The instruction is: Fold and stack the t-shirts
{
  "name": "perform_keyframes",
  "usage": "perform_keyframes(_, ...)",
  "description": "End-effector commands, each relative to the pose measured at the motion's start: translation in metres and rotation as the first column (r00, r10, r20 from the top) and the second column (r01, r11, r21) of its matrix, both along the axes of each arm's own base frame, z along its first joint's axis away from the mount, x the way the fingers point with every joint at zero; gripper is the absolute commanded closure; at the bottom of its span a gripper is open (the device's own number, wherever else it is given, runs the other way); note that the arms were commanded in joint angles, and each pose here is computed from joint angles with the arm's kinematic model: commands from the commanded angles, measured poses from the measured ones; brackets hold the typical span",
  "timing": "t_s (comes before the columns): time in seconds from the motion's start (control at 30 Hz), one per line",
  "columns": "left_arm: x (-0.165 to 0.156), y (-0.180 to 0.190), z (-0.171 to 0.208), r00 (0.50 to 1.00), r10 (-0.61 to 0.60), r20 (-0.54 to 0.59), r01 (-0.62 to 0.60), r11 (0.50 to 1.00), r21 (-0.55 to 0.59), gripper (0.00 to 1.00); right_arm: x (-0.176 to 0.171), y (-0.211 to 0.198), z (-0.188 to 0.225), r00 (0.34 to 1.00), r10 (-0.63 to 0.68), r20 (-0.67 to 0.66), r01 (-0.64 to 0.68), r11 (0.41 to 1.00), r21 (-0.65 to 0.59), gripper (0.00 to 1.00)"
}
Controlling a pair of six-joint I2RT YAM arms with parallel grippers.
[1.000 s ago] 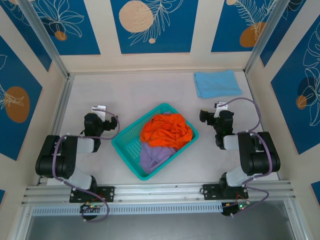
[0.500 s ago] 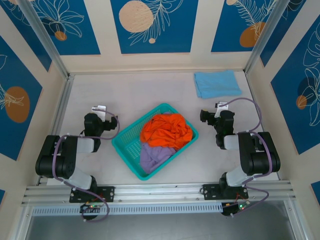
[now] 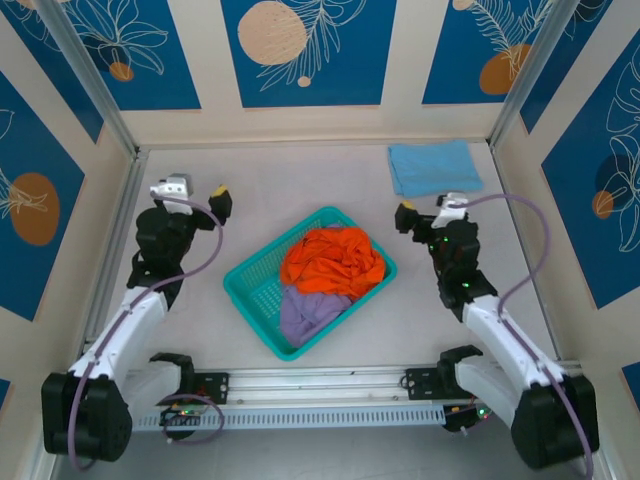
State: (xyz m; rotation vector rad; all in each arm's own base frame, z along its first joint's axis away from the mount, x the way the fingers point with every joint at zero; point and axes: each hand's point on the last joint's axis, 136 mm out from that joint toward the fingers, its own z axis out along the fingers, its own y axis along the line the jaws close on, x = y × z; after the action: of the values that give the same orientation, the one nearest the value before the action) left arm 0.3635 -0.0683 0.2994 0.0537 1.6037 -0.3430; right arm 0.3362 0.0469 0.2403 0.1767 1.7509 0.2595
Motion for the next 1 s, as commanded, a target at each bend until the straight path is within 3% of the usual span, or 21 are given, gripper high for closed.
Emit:
perform_keyframes(0.0,-0.003,-0.006,-0.022,0.981,-0.035,-0.191,-0.028,0.948,-0.317,0.00,-0.035,-0.016,-0.046,0.961,-0.068,-0.267,0.134,0.961,0.241,0.01)
perform_keyframes(0.03,-0.002,0.007,-0.038,0.956,0.033,-0.290,-0.144,0.919,-0.368,0.00,-0.043,-0.022,-0.050,0.956,-0.093,-0.279,0.177,0.940,0.292,0.01)
perform_keyframes(0.07,-0.001,0.010,-0.044,0.945,0.047,-0.323,-0.171,0.915,-0.367,0.00,-0.049,-0.023,-0.053,0.958,-0.080,-0.274,0.174,0.925,0.337,0.01)
perform_keyframes(0.2,0.004,-0.010,-0.051,0.939,-0.066,-0.338,-0.080,0.913,-0.399,0.00,-0.062,-0.007,-0.053,0.969,0.064,-0.237,0.051,0.891,0.451,0.01)
perform_keyframes(0.33,0.005,-0.059,-0.061,0.885,-0.177,-0.432,0.028,0.944,-0.329,0.00,-0.067,0.003,-0.074,0.921,0.108,-0.374,0.077,0.891,0.447,0.03)
perform_keyframes(0.4,-0.002,-0.095,-0.069,0.839,-0.217,-0.498,0.104,0.964,-0.244,0.00,-0.069,0.011,-0.087,0.876,0.129,-0.465,0.088,0.905,0.415,0.08)
perform_keyframes(0.5,-0.017,-0.141,-0.093,0.728,-0.242,-0.642,0.193,0.970,-0.146,0.06,-0.076,0.024,-0.106,0.762,0.135,-0.633,0.109,0.937,0.331,0.16)
perform_keyframes(0.63,-0.050,-0.182,-0.117,0.593,-0.208,-0.778,0.317,0.948,-0.012,0.13,-0.089,0.046,-0.124,0.582,0.133,-0.802,0.057,0.977,0.204,0.26)
perform_keyframes(0.73,-0.078,-0.205,-0.137,0.524,-0.157,-0.837,0.414,0.906,0.090,0.12,-0.099,0.048,-0.132,0.507,0.083,-0.858,0.042,0.992,0.121,0.28)
perform_keyframes(0.87,-0.100,-0.224,-0.170,0.464,-0.070,-0.883,0.504,0.841,0.198,0.11,-0.104,0.052,-0.134,0.516,0.105,-0.850,0.031,0.989,0.141,0.28)
perform_keyframes(0.97,-0.102,-0.233,-0.192,0.419,-0.057,-0.906,0.520,0.833,0.188,0.15,-0.106,0.056,-0.132,0.532,0.136,-0.836,0.029,0.984,0.178,0.27)
